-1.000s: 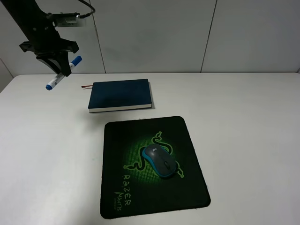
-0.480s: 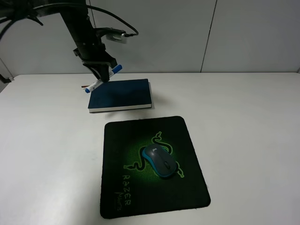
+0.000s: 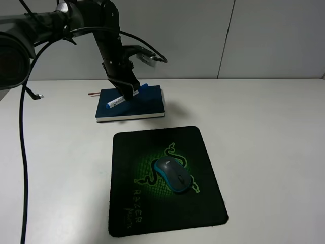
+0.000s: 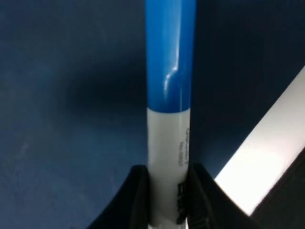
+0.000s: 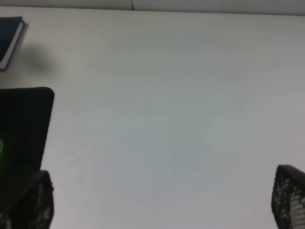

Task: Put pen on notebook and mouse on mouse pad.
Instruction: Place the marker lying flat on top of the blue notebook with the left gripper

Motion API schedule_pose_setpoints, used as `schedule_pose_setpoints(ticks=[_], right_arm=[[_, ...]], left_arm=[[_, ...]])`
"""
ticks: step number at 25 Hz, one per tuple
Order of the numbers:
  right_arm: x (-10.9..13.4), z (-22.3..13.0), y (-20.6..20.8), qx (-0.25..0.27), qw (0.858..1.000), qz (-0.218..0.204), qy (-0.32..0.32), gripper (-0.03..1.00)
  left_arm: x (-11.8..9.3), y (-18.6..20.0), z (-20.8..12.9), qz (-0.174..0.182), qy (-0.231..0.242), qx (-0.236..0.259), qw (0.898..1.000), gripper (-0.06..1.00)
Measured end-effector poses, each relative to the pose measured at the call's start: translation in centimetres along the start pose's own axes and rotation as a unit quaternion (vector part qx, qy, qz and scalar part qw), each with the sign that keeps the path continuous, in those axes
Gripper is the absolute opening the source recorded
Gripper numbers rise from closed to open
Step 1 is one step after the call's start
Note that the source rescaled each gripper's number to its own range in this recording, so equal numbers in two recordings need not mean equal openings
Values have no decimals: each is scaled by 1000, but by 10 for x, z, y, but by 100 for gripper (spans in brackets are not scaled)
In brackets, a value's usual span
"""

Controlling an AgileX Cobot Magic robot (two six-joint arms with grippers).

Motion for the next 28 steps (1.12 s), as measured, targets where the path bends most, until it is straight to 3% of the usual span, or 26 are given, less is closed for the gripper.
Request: schedule_pose_setpoints(ticks=[10,23,25,28], right_arm=[[0,0,0,0,1000,0,0,100],[0,0,0,0,1000,0,0,100],[0,0,0,0,1000,0,0,100],[0,0,0,0,1000,1,-1,100]], left_arm=[[6,-23,-8,6,-26,32,999,0],[18,-33,-2,24,-21,5,999,1],[19,-33,-2,25,-21,3,999,10],[18,-33,0,24,-19,-4,1000,35]])
Point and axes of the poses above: a point on each arm's last joint axis where the gripper is mounted, y pointing back along that axis away from the gripper, x along the wrist's bending axis when the last joint is at zero, z = x × y, the point moved 7 cm from there along -y, pointing out along that axis toward the gripper, and after that the axes turned 6 degrees about -y, right-handed, at the moved point
